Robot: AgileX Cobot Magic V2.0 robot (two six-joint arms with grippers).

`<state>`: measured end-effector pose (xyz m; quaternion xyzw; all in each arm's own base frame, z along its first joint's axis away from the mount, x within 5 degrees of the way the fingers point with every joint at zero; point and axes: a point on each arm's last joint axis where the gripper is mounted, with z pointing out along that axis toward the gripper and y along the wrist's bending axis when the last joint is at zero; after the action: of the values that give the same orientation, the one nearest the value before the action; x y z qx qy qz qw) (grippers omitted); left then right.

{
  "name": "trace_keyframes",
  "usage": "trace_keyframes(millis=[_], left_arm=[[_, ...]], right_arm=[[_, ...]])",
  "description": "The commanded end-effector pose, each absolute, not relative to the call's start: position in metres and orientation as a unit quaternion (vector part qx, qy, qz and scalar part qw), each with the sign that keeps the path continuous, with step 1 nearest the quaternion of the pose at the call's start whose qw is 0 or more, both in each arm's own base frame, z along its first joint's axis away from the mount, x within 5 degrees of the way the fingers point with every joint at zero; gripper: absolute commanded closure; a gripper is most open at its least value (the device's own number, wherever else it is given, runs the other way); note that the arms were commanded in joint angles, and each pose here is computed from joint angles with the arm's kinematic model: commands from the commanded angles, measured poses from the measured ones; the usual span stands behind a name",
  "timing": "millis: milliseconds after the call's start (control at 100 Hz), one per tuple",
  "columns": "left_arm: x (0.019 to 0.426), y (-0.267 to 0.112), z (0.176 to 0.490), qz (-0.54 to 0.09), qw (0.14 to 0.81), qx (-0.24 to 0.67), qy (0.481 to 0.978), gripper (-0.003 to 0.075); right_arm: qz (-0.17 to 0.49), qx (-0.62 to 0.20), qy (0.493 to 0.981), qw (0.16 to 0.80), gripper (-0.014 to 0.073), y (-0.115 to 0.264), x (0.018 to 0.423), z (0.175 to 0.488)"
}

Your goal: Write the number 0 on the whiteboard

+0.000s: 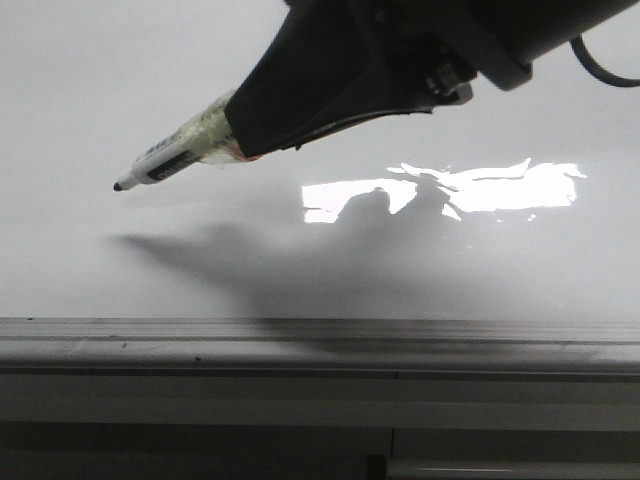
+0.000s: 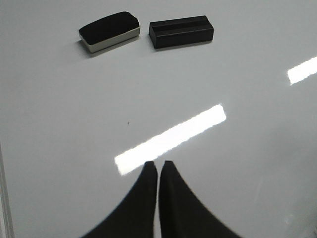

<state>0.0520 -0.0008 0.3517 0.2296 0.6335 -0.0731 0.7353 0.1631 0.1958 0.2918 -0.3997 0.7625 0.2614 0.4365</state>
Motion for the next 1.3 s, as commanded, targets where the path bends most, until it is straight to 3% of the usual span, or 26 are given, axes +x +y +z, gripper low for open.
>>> trace_keyframes(millis=[0, 190, 390, 1291], left_arm=[[0.05, -0.003, 0.362, -0.082, 0.753, 0.238, 0.608, 0.074], [0.051, -0.002, 0.364, -0.062, 0.76, 0.242, 0.601, 0.074], [0.051, -0.002, 0.364, -0.059, 0.76, 0.242, 0.6, 0.074], [0.051, -0.001, 0.365, -0.045, 0.766, 0.245, 0.593, 0.074]], right_arm=[[0.266, -0.383, 0.748, 0.472, 0.0664, 0.194, 0.166, 0.311], [0.249, -0.428, 0.732, 0.468, 0.0664, 0.19, 0.159, 0.313], [0.255, -0.413, 0.722, 0.494, 0.0664, 0.182, 0.154, 0.326], [0.228, -0.342, 0.773, 0.483, 0.0664, 0.155, 0.184, 0.319]])
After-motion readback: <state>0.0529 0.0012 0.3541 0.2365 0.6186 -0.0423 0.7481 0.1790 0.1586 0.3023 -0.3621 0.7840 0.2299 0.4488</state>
